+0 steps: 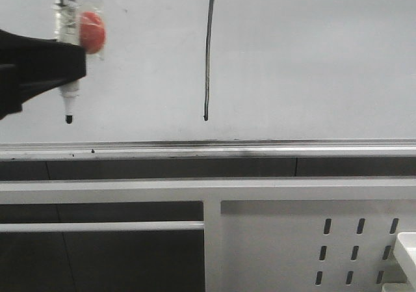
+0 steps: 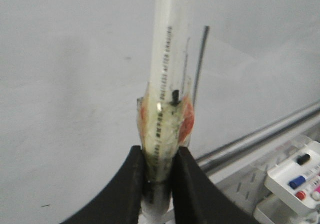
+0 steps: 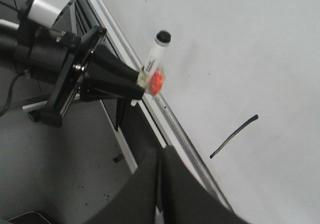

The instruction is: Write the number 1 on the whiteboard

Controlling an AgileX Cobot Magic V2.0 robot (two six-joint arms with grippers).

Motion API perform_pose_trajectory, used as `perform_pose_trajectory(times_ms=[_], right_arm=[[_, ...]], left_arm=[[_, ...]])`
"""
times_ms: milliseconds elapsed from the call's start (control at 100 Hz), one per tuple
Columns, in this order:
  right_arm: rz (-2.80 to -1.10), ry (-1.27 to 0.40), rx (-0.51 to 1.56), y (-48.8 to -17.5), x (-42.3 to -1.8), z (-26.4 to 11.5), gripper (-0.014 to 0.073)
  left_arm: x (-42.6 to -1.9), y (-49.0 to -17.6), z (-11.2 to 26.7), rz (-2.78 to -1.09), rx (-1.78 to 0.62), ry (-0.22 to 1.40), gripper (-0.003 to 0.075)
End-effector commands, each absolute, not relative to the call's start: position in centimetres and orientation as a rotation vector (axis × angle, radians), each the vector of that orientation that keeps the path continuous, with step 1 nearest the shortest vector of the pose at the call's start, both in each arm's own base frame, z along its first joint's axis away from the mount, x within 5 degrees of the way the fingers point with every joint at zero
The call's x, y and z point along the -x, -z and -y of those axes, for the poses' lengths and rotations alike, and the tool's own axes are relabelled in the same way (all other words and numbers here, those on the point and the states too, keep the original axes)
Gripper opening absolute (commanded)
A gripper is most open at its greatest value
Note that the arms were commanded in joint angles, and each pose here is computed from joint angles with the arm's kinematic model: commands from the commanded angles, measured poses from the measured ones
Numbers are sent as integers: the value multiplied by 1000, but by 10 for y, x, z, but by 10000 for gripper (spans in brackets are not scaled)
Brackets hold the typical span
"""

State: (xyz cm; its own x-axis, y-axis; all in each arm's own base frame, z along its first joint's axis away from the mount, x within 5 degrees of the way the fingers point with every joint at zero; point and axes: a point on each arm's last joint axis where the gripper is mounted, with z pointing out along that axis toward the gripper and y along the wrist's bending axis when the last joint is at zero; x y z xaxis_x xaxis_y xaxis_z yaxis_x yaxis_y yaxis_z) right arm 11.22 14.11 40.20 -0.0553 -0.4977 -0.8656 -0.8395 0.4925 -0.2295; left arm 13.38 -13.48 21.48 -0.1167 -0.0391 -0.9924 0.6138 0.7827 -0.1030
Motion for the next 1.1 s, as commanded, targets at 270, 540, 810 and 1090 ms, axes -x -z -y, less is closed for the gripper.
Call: perform_pose_trajectory(times_ms=[270, 540, 810, 1090], right_arm=[[-1649, -420, 1100, -418, -110, -137, -69], [-1649, -420, 1100, -418, -110, -137, -69], [-1649, -420, 1100, -418, -110, -137, -69], [-1649, -420, 1100, -418, -110, -137, -69]], left_arm=[[-154, -209, 132, -1545, -251, 496, -20], [-167, -203, 143, -1528, -219, 457, -20], [-181, -204, 152, -1540, -147, 435, -20], [-182, -204, 151, -1540, -123, 426, -20]])
